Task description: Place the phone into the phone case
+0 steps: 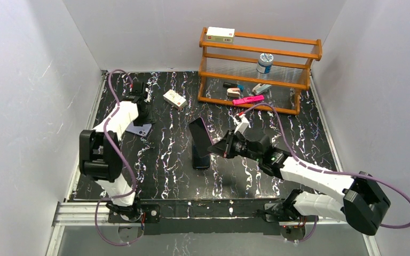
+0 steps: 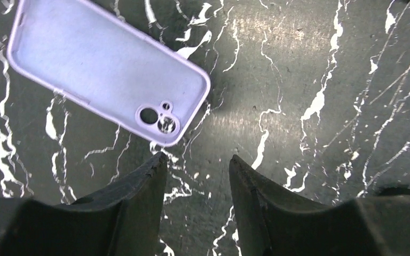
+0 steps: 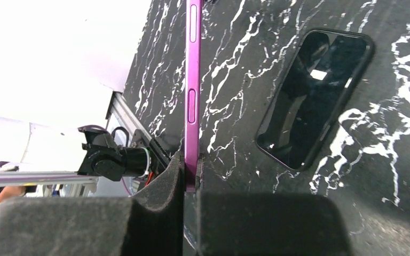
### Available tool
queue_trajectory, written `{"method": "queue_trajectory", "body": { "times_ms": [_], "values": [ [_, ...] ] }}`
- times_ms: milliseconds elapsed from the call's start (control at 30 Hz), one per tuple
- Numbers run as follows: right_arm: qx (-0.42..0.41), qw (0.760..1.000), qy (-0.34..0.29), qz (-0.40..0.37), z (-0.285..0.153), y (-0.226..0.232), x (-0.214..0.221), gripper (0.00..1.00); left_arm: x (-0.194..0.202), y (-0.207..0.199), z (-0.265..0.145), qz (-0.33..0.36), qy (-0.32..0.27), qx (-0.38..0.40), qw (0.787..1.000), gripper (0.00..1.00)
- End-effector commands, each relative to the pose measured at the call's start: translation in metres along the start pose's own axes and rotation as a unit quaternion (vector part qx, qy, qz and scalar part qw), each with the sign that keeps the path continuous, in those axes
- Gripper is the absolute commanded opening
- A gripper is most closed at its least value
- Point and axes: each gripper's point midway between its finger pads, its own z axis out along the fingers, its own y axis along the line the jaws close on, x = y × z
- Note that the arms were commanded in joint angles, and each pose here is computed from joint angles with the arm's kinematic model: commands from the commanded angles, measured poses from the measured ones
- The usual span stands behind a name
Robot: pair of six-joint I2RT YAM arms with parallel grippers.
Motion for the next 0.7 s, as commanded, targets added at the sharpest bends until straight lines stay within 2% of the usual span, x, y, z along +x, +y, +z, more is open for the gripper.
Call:
{"method": "queue_trajectory", "body": {
  "times_ms": [0, 200, 333, 533, 667],
  "values": [
    [-0.016, 0.997, -0.070, -0.020, -0.014, 0.018, -0.031, 0.01, -0.003, -0.011, 0.015, 0.052, 0.024, 0.029, 0.998, 0.44],
    [-0.009, 0.996, -0.084, -0.043, -0.025, 0.020, -0.038, 0.01, 0.006, 0.005, 0.036, 0.062, 0.048, -0.026, 0.997, 0.45],
    [-0.004, 0.995, -0.092, -0.049, -0.030, 0.021, -0.042, 0.01, 0.017, 0.003, 0.048, 0.065, 0.068, -0.023, 0.995, 0.45],
    [0.001, 0.993, -0.104, -0.061, -0.036, 0.022, -0.047, 0.01, 0.027, 0.005, 0.063, 0.058, 0.087, -0.036, 0.994, 0.40],
    [0.011, 0.991, -0.117, -0.066, -0.041, 0.019, -0.052, 0.01, 0.027, 0.011, 0.066, 0.052, 0.080, -0.057, 0.994, 0.34]
  ]
}}
